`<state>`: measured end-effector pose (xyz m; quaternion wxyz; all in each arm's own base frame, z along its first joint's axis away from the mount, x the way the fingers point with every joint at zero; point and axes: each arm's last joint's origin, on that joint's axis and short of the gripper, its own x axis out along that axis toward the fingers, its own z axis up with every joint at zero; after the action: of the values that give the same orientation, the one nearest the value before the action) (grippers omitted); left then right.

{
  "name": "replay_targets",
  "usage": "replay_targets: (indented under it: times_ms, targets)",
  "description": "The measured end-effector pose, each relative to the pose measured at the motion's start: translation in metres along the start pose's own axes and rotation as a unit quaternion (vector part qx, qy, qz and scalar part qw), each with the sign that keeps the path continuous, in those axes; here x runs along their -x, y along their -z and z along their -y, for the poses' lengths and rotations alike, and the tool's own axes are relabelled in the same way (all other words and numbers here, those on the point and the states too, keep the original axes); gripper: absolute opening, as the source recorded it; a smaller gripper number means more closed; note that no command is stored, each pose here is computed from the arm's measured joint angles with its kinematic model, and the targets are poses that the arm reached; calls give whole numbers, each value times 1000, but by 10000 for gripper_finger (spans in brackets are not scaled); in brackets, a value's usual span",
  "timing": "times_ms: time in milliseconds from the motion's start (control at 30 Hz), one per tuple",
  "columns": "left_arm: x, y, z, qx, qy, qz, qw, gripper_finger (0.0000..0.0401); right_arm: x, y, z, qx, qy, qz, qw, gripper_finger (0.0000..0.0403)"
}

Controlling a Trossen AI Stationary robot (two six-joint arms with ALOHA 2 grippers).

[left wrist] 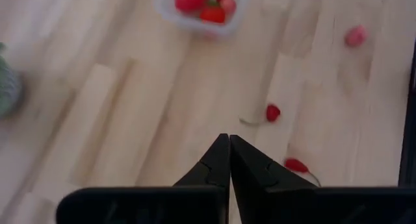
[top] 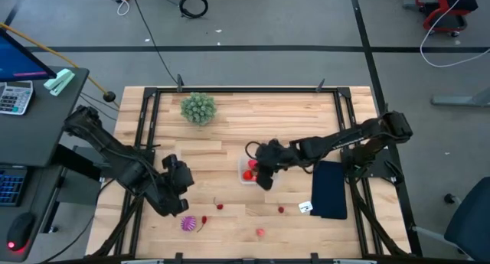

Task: Pick and placing Produce into tupperware
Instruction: Put the red cherry into the transparent bin

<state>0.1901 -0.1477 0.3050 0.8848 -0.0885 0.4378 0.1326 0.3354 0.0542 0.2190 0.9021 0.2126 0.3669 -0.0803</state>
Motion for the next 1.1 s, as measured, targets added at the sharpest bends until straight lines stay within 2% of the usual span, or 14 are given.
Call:
replay_targets:
  times_ms: [167, 300, 433, 567, 800, 1100]
  targets:
    - [-26, 12, 23, -28, -22, -33, 999, 37, 4, 5, -26, 64, -52, 35, 996, 87]
    - [-59, 18, 43, -112, -38, -45, 992, 63, 6, 11, -37, 98, -69, 41, 992, 87]
    - [-97, 25, 63, -212, -41, -54, 975, 91, 6, 11, -38, 129, -68, 42, 988, 87]
    - [-134, 32, 72, -258, -54, -70, 962, 114, 6, 10, -36, 136, -65, 43, 988, 88]
    - [-174, 45, 69, -271, -84, -130, 950, 135, 5, 11, -34, 141, -59, 35, 988, 85]
    - [-178, 49, 72, -274, -68, -143, 949, 129, 5, 12, -33, 147, -55, 29, 987, 86]
